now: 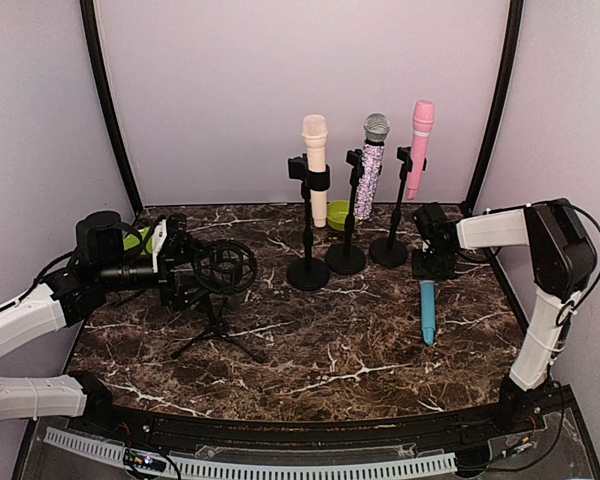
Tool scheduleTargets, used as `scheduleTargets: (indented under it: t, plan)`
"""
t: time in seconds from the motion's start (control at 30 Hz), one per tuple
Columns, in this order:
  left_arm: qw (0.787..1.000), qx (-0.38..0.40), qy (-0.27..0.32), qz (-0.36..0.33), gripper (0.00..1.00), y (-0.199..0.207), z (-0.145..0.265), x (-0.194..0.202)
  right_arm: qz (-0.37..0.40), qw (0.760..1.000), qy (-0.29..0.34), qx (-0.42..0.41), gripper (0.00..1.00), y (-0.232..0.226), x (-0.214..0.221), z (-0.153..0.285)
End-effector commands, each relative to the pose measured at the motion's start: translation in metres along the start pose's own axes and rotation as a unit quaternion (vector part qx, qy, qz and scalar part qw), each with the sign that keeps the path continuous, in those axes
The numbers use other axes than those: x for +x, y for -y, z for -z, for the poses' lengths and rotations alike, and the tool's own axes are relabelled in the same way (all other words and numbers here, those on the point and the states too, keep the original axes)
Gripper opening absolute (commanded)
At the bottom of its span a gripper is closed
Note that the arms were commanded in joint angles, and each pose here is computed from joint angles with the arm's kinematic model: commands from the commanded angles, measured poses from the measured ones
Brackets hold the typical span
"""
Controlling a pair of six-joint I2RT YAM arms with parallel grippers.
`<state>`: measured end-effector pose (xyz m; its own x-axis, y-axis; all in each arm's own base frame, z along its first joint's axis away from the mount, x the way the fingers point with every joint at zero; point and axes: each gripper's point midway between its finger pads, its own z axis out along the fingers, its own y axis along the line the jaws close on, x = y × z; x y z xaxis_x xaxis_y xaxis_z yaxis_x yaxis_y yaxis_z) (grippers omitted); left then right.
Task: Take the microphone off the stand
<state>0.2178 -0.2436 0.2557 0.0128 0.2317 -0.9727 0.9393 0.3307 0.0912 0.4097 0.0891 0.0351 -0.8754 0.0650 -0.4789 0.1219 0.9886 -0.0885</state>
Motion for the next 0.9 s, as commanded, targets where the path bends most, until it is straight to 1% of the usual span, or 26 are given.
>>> scheduleTargets:
  t: [0.0,0.03,0.1,0.2,0.27,0.37,0.43,0.5,0.63,0.77,0.87]
  plan:
    - [1.000,0.017,-0.009,0.007,0.83,0.008,0.003,-0.001,-0.021,0.999,0.030,-0.023,0.64,-0.002,-0.017,0.016]
    - [1.000,0.021,-0.013,0.011,0.83,0.010,0.004,0.001,-0.025,0.998,0.041,-0.030,0.70,-0.002,-0.019,0.023]
    - [0.999,0.039,-0.018,0.026,0.84,0.015,0.006,0.004,-0.030,0.997,0.057,-0.047,0.78,-0.003,-0.024,0.038]
    - [0.998,0.050,-0.024,0.043,0.84,0.017,0.007,0.007,-0.032,0.994,0.082,-0.067,0.86,-0.005,-0.025,0.065]
    - [0.998,0.048,-0.027,0.039,0.84,0.017,0.009,0.009,-0.035,0.991,0.100,-0.078,0.91,-0.007,-0.023,0.085]
    - [0.997,0.042,-0.038,0.055,0.84,0.012,0.013,0.012,-0.029,0.985,0.140,-0.096,0.95,-0.017,-0.019,0.123]
    - [0.995,0.037,-0.045,0.085,0.84,0.004,0.018,0.016,-0.021,0.978,0.169,-0.119,0.95,-0.029,-0.015,0.151]
    - [0.992,0.030,-0.053,0.115,0.83,-0.008,0.025,0.023,-0.007,0.966,0.200,-0.163,0.93,-0.051,-0.007,0.187]
    - [0.991,0.024,-0.060,0.117,0.81,-0.015,0.029,0.029,0.036,0.941,0.237,-0.238,0.89,-0.096,0.017,0.236]
    - [0.990,0.048,-0.047,0.121,0.78,-0.010,0.026,0.026,0.101,0.913,0.254,-0.301,0.87,-0.154,0.050,0.268]
    - [0.990,0.087,-0.029,0.107,0.75,-0.001,0.025,0.019,0.146,0.895,0.257,-0.333,0.85,-0.200,0.081,0.277]
